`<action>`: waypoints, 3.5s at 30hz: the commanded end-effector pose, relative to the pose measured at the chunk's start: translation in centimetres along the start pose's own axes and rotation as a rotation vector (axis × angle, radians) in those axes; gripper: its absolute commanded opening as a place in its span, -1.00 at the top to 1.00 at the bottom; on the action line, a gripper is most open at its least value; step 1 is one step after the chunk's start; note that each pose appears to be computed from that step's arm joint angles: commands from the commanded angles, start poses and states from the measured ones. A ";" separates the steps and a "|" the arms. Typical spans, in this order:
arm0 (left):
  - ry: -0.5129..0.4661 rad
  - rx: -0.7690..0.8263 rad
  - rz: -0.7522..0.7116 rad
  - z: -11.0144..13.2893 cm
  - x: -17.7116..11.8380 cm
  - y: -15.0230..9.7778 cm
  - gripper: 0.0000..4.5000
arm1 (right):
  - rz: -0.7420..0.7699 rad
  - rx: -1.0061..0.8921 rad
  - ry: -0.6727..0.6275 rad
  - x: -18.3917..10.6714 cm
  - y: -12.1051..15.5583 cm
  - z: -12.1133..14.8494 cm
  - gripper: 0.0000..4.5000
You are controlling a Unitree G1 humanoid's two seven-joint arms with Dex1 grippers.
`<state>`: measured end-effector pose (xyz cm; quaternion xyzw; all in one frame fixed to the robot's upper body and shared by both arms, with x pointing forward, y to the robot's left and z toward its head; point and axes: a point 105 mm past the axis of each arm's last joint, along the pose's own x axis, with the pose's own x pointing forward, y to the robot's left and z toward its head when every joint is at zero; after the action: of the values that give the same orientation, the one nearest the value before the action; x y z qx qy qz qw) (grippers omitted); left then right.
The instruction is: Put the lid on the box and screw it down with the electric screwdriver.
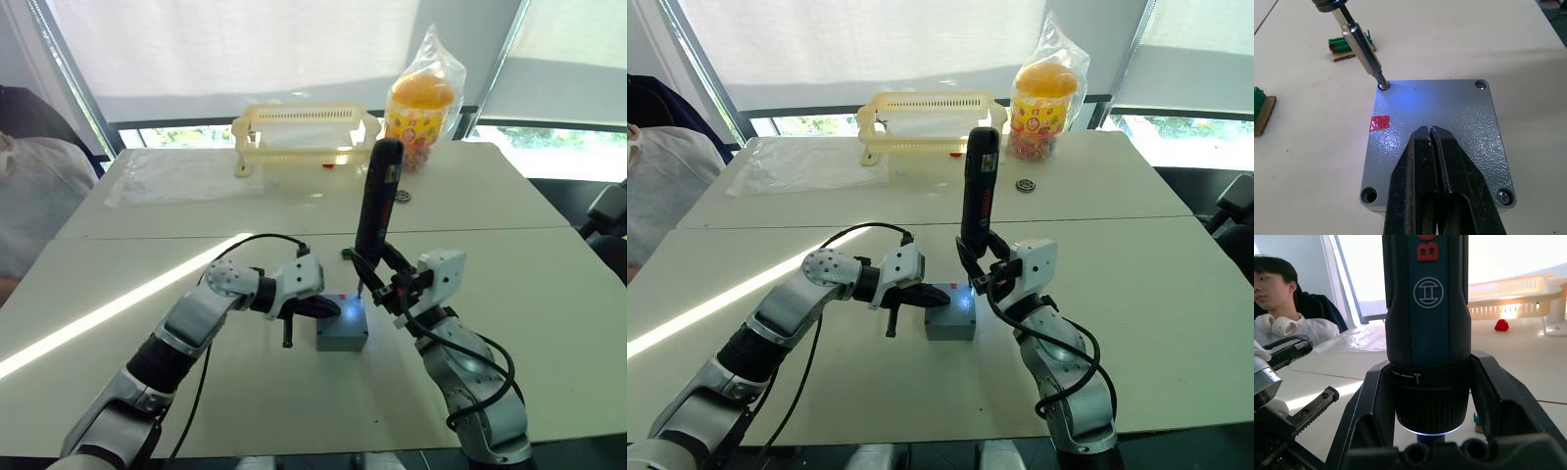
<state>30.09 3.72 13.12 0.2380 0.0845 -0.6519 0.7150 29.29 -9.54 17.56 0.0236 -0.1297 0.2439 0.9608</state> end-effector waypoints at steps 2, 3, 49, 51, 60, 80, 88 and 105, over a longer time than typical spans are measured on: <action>0.055 -0.033 -0.008 -1.4 0.2 -0.3 1.00 | 0.010 -0.024 -0.076 0.1 0.3 1.5 0.22; 0.055 -0.033 -0.008 -1.4 0.2 -0.3 1.00 | 0.009 -0.025 -0.075 0.1 0.2 1.5 0.22; 0.064 -0.029 -0.003 -1.6 0.0 -0.3 1.00 | 0.035 -0.023 0.052 -1.0 0.1 -3.9 0.22; 0.065 -0.028 -0.002 -1.6 -0.1 -0.2 1.00 | 0.037 -0.023 0.059 -1.1 0.1 -4.1 0.22; 0.075 -0.020 -0.001 -1.6 -0.2 -0.2 1.00 | 0.048 -0.016 0.084 -1.6 0.1 -4.8 0.22; 0.081 -0.014 0.005 -1.7 -0.4 -0.1 1.00 | 0.062 -0.015 0.152 -2.3 -0.1 -6.7 0.22; 0.085 -0.008 0.002 -1.7 -0.3 -0.2 1.00 | 0.067 -0.023 0.160 -2.5 -0.1 -6.9 0.22; 0.084 -0.008 0.002 -1.6 -0.2 -0.1 1.00 | 0.052 -0.056 0.123 -2.1 -0.7 -5.8 0.22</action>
<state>30.14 4.17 12.81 0.2519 0.0918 -0.6460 0.7147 28.84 -9.79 15.06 -0.0113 -0.1541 0.2748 0.9490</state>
